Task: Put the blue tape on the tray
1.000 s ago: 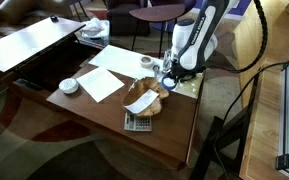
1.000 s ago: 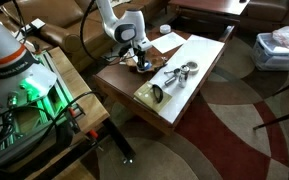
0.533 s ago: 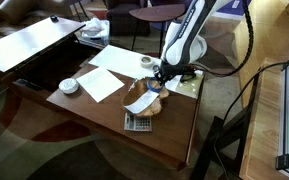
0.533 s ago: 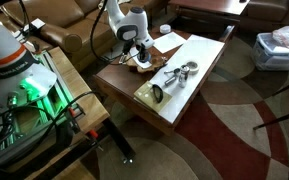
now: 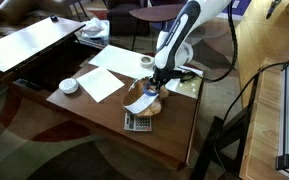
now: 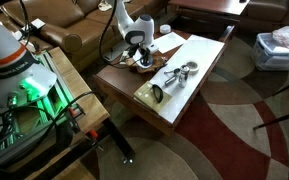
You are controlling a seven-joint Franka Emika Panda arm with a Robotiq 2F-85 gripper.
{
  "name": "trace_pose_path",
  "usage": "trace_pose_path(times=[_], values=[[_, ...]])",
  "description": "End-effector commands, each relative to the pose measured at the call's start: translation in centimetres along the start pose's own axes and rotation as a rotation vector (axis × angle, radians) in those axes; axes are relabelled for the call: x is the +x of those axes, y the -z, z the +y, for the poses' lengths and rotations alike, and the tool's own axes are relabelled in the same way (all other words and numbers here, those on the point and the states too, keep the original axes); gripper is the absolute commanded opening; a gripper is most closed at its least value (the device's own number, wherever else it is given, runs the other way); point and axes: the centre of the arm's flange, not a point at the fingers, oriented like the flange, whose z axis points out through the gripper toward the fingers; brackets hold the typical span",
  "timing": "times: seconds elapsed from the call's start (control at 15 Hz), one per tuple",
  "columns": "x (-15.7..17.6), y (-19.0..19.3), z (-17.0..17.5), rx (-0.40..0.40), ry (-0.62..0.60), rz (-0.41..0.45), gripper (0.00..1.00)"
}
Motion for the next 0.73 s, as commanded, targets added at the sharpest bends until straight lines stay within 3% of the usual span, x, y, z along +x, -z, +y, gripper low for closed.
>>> trace_pose_path(times=[0.0, 0.13, 0.27, 0.33, 0.47, 0.53, 0.6, 0.67], values=[[0.7, -0.9, -0.4, -0.019, -0.004, -0.024, 0.47], [0.0, 1.3, 0.7, -0.006, 0.007, -0.009, 0.60], [-0.9, 4.8, 2.7, 0.016, -0.005, 0.060, 0.75], [-1.3, 6.5, 4.5, -0.028, -0.066, 0.140, 0.82], [-0.9, 7.9, 7.0, -0.077, -0.134, 0.212, 0.97], [-0.7, 8.5, 8.0, -0.111, -0.162, 0.246, 1.00], [-0.5, 7.8, 8.6, -0.093, -0.097, 0.172, 1.00], [1.7, 6.9, 7.2, -0.073, -0.112, 0.208, 1.00]])
